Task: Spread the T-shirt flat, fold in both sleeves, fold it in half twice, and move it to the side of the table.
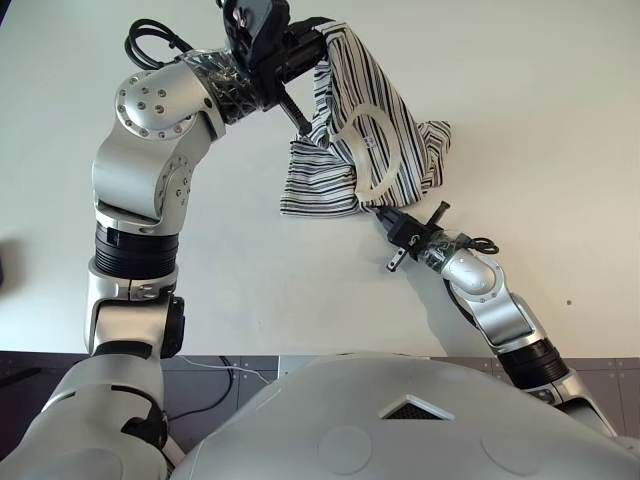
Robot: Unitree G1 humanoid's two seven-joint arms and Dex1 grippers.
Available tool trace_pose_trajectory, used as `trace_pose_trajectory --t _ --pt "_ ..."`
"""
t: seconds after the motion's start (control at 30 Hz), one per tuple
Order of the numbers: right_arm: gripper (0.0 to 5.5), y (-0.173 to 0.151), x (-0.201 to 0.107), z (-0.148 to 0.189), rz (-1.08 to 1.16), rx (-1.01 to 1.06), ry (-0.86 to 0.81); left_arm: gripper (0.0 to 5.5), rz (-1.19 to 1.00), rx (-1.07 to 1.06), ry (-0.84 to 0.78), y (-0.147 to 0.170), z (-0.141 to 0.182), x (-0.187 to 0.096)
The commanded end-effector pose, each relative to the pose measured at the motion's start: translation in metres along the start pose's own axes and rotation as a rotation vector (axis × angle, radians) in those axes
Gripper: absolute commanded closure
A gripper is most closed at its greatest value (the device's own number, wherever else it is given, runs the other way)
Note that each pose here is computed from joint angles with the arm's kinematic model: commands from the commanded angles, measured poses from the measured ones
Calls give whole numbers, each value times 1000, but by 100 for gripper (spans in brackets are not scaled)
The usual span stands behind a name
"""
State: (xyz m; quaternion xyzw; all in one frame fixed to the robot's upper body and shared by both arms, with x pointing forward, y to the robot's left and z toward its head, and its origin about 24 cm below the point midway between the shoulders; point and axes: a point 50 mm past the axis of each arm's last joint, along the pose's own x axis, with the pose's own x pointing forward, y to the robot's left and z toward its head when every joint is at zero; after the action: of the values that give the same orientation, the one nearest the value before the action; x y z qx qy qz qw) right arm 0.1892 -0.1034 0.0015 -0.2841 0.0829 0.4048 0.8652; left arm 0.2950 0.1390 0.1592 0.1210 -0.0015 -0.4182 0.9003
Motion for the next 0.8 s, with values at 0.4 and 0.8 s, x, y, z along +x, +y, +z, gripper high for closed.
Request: trace_pose_trajectory --t 0.4,0.8 --pt "537 -43 -38 -5 -54 71 12 540 174 4 -26 13 -5 -17" --pt "537 -207 -61 61 -329 -276 -37 540 220 264 -115 36 10 -19"
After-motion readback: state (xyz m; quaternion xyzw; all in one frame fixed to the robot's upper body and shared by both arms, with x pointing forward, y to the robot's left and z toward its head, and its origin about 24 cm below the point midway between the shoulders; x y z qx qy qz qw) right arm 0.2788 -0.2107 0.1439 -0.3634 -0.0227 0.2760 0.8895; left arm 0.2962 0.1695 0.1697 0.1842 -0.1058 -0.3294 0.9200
